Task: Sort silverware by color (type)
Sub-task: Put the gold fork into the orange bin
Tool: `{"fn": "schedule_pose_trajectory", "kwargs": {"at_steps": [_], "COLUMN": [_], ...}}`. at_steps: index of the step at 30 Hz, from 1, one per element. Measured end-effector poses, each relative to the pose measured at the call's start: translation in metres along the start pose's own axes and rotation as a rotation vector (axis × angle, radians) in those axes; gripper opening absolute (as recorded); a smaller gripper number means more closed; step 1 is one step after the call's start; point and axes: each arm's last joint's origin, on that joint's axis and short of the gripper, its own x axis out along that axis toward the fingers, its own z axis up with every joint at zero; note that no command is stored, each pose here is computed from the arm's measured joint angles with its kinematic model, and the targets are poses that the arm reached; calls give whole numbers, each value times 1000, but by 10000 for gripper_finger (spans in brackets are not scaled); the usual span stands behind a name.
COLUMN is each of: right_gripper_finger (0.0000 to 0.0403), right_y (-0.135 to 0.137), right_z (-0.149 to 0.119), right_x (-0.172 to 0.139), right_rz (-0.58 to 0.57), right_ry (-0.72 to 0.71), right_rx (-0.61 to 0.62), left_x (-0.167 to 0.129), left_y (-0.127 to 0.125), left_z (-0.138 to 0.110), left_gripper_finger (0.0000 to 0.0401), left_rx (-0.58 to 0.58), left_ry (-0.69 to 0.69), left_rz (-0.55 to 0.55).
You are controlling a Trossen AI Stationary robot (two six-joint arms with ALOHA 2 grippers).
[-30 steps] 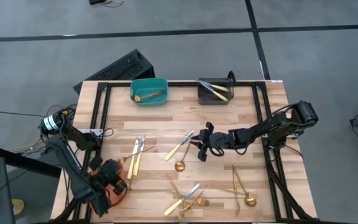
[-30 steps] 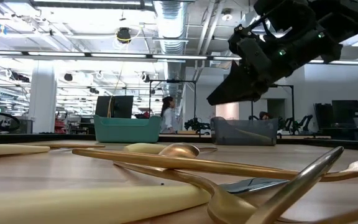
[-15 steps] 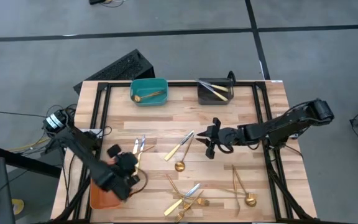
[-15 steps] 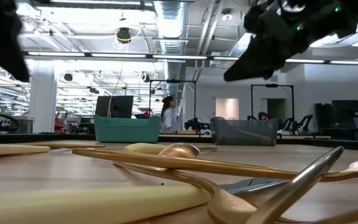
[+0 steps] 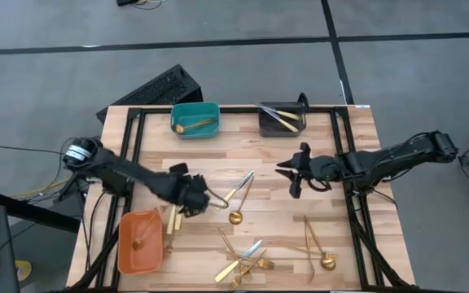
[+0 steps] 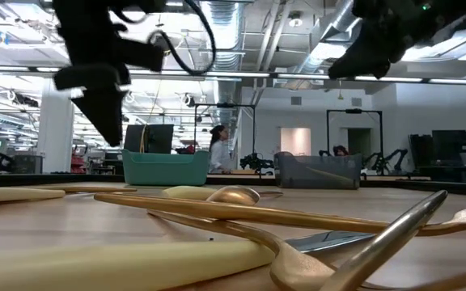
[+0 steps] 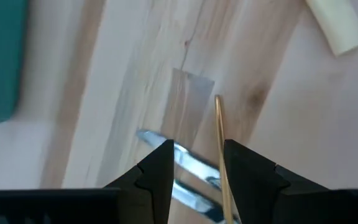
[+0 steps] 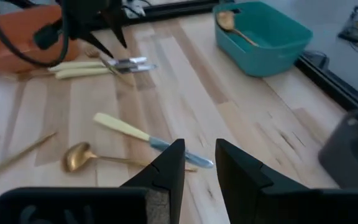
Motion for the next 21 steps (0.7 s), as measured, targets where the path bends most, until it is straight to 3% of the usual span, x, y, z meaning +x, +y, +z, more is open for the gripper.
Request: {"fn": "schedule_pose_trajectory", "kwargs": {"at_steps": [9,15,21], "right_gripper_finger": [116,116,116], "right_y": [3,6,8], "right_z": [-15,-23,-29], "right_x": [15,28,36], "right_rz": [-41,-60,-70], "right_ry": [125,178,212], "right_rx": [-15,-38,-30], "left_x": [33,32,39], "left_y": [21,15,14], "left_z": [0,7,10], "left_gripper_finger": [128,128,128], "left_rx": [-9,2,-2], "left_ry": [104,36,40], "left_rz": [-140,-231,-225]}}
